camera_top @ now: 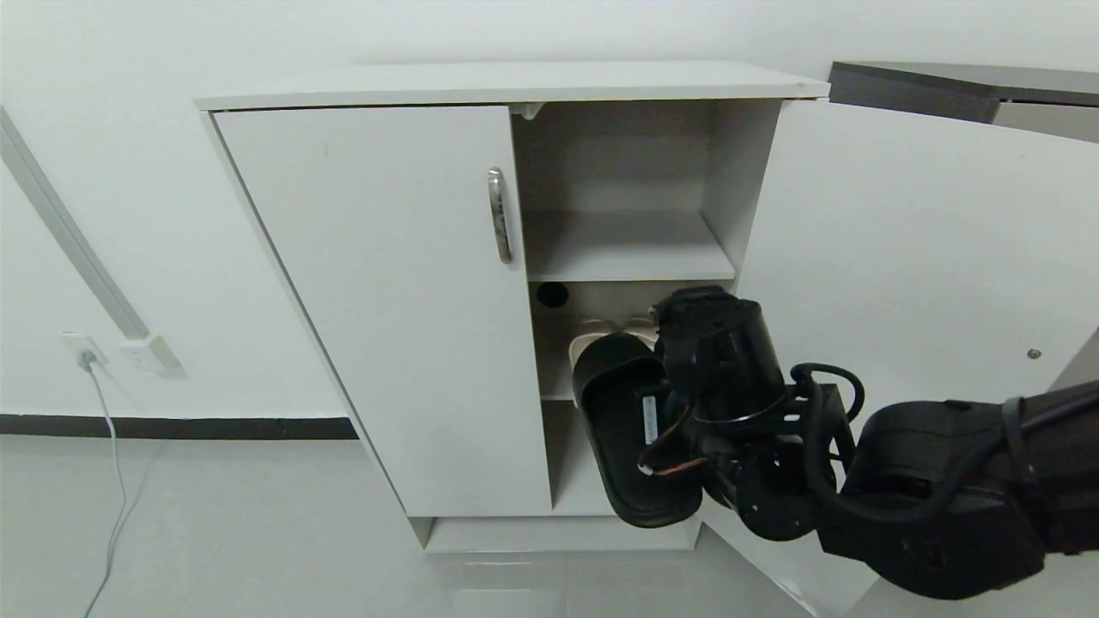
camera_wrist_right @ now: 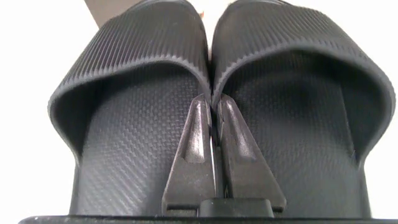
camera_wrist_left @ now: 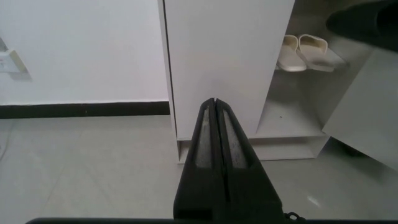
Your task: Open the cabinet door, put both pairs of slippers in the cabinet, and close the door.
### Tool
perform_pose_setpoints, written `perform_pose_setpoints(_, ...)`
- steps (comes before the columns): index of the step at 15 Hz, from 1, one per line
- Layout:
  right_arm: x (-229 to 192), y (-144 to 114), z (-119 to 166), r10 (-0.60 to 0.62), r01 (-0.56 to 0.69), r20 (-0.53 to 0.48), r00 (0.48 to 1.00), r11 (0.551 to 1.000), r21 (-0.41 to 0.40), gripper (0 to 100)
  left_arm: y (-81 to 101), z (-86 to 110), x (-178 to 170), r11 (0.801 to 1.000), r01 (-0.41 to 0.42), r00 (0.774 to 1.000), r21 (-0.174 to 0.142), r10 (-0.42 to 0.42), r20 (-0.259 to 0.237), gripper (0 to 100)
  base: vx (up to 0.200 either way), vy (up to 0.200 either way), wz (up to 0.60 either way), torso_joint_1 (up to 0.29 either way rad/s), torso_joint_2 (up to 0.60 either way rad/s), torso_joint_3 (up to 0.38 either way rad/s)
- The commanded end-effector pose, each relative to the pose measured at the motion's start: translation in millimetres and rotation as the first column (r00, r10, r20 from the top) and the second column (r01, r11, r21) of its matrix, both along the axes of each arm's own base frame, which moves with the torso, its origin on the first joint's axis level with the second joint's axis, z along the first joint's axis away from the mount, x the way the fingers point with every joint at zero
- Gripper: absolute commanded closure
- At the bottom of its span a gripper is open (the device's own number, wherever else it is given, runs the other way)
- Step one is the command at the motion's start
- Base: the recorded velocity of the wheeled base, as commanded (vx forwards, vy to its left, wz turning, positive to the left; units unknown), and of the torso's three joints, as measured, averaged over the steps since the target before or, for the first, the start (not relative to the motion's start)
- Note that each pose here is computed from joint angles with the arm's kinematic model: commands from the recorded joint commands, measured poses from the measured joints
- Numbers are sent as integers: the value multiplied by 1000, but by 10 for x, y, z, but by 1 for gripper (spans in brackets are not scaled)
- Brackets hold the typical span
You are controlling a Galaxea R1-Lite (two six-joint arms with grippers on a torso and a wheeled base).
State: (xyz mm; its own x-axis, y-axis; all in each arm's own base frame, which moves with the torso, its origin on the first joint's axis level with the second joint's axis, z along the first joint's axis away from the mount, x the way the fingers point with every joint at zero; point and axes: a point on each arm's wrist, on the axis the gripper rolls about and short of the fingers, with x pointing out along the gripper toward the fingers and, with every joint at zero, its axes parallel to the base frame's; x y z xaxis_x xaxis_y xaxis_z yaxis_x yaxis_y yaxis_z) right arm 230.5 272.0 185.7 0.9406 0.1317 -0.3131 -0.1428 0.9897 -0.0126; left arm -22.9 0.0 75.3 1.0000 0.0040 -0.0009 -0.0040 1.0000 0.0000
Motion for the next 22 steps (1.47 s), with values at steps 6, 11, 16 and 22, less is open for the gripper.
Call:
perform_pose_setpoints(6, -23, 105, 540, -24, 14, 84, 996, 994, 112, 100, 0, 0, 1, 1000, -1, 1000, 0, 1, -1, 100, 0, 0, 0, 0, 0, 0)
perform_pose_setpoints(11, 70, 191, 501, -34, 23, 93, 995, 992, 124, 100, 0, 0, 1, 1000, -1, 1000, 0, 1, -1, 100, 0, 0, 0, 0, 0, 0)
perform_pose_setpoints(16, 100, 183, 541, -44, 29, 107, 993, 990, 137, 100, 0, 0, 1, 1000, -1, 1000, 0, 1, -1, 100, 0, 0, 0, 0, 0, 0)
perform_pose_setpoints(22, 121, 197, 569, -59, 42, 118, 991, 989, 138, 100, 0, 0, 1, 1000, -1, 1000, -2, 1, -1, 100, 0, 0, 0, 0, 0, 0)
